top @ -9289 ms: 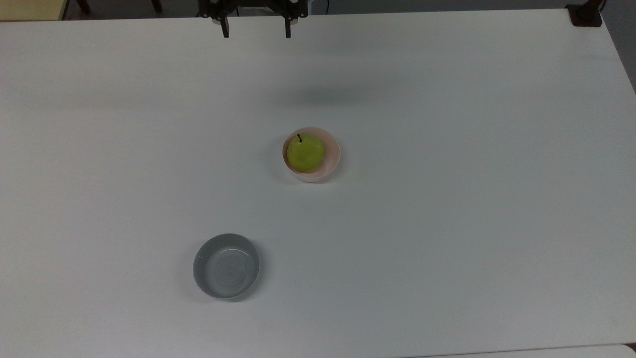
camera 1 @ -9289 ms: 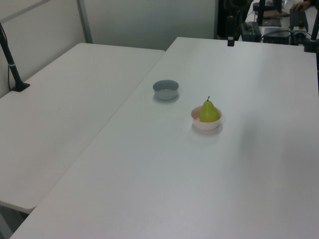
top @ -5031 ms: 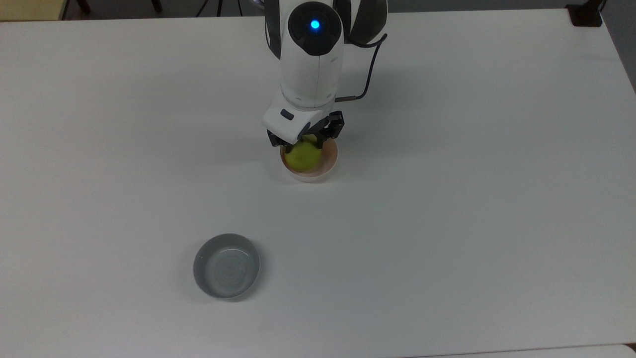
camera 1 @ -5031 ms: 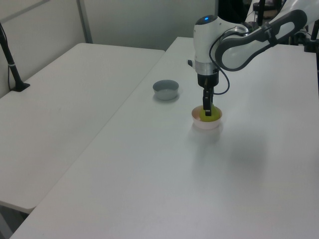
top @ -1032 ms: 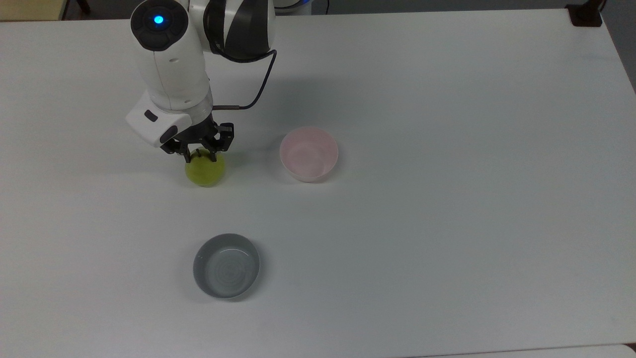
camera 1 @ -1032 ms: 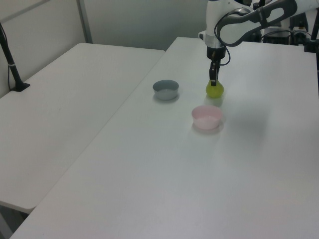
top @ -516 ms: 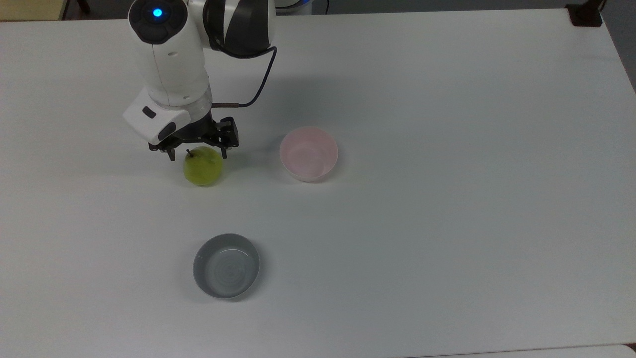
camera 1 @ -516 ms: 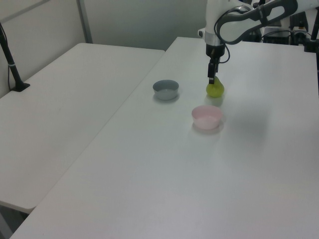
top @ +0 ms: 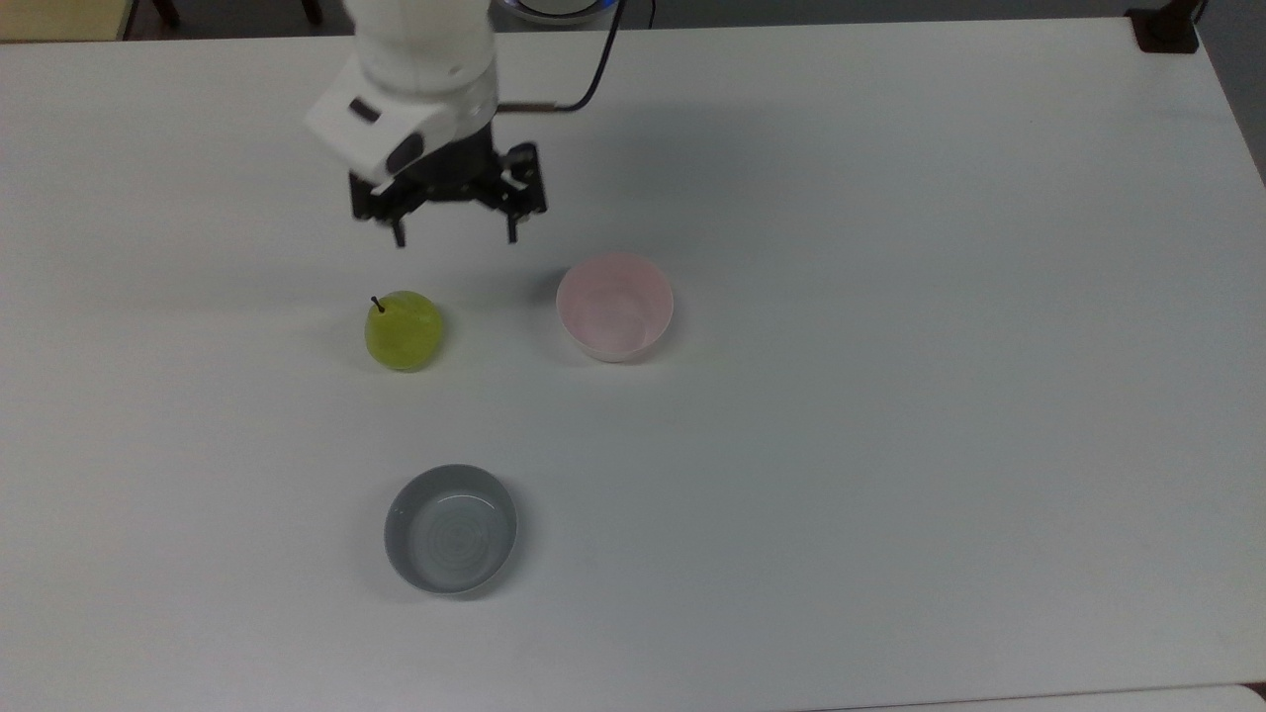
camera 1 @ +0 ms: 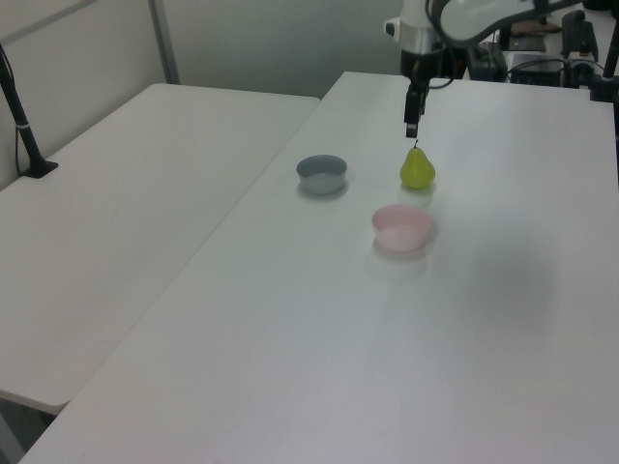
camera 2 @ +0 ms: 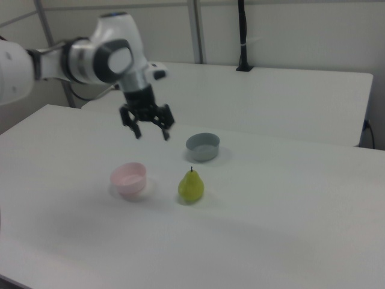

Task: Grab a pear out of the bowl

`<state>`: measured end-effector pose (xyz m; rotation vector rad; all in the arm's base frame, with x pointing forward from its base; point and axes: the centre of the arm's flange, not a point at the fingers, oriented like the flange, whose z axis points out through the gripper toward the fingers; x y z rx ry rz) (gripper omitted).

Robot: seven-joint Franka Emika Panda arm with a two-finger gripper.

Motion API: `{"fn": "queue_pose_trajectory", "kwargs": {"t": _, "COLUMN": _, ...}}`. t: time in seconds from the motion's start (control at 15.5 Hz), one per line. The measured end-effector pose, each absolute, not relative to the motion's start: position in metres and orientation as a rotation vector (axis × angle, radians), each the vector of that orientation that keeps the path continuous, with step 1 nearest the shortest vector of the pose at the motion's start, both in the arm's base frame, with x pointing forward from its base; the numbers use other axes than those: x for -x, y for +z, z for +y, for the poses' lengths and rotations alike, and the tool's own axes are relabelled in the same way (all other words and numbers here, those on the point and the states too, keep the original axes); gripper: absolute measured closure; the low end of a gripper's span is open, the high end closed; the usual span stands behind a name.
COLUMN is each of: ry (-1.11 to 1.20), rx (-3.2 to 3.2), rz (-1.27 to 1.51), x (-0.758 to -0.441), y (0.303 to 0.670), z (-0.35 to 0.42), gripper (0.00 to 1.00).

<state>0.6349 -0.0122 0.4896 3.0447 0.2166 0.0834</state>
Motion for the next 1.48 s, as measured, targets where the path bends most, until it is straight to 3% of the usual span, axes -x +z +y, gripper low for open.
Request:
{"fn": "queue_pose_trajectory", "kwargs": {"t": 0.19, "ry": 0.054, "rx": -3.046, "rz": 0.209, "x": -0.605, "y": 0.536, "z": 0.029, "gripper": 0.0}}
{"fn": "queue_pose_trajectory", "kwargs": {"t": 0.45, "ry": 0.047, "rx": -3.05, "rz": 0.108, "x": -0.58, "y": 0.57, "z": 0.054, "gripper": 0.0}}
{"fn": "queue_pose_trajectory", "kwargs": {"t": 1.48, "ry": 0.073, "rx": -3.064, "rz": -0.014, "x": -0.573, "y": 0.586, "z": 0.034, "gripper": 0.0}}
